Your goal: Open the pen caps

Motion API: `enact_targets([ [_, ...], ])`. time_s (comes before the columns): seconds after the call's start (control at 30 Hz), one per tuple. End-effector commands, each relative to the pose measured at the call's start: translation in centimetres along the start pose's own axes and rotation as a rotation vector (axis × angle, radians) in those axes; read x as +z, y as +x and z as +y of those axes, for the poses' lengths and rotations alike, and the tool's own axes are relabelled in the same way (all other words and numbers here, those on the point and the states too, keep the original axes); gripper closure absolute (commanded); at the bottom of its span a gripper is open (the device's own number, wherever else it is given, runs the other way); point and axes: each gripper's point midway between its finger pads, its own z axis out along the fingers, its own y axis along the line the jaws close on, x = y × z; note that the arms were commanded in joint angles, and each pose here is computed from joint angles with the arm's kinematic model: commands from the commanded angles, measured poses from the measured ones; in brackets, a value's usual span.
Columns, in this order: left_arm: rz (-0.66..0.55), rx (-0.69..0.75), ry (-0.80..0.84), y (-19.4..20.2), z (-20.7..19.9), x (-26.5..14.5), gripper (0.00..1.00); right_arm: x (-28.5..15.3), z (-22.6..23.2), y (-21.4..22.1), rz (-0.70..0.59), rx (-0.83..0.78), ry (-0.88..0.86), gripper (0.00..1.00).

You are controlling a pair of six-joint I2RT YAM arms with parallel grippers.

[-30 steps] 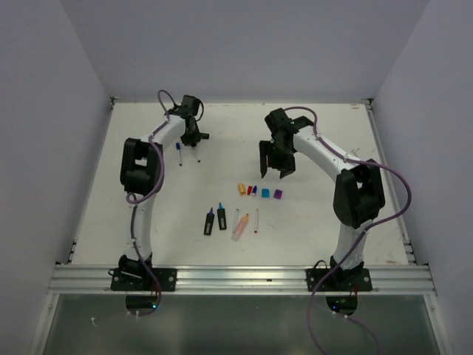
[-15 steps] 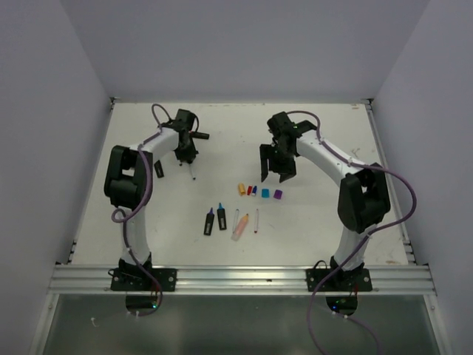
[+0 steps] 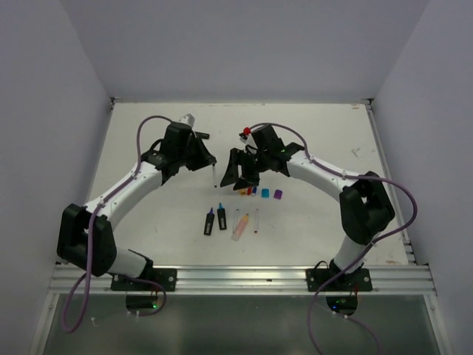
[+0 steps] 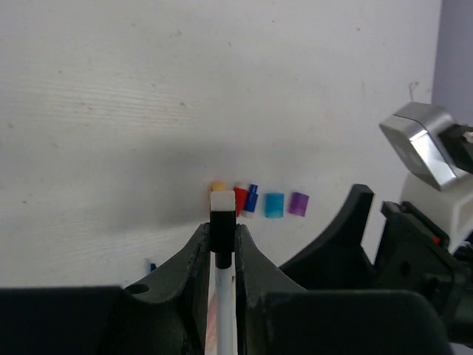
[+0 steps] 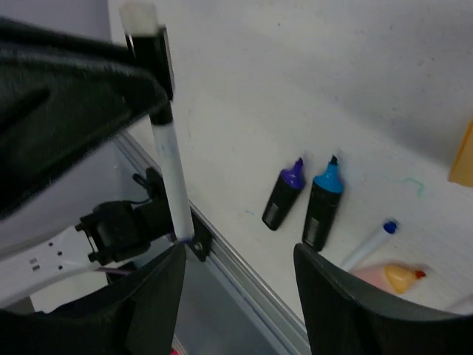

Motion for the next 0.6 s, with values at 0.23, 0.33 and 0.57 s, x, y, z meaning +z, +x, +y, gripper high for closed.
enact_targets([
  [0.23,-0.005,-0.107,0.168,1.5,-4.3,-2.0,1.0,-1.0,6.6,-3.0,-0.193,0.048,-0.251,0.4],
  [0.33,-0.014,-0.124,0.163,1.6,-4.1,-2.3,1.0,-0.4,6.6,-2.6,-0.178,0.067,-0.262,0.49],
  [0.57,-0.055,-0.166,0.146,0.6,-4.3,-2.8,1.0,0.7,6.4,-0.7,-0.156,0.047,-0.2,0.92],
])
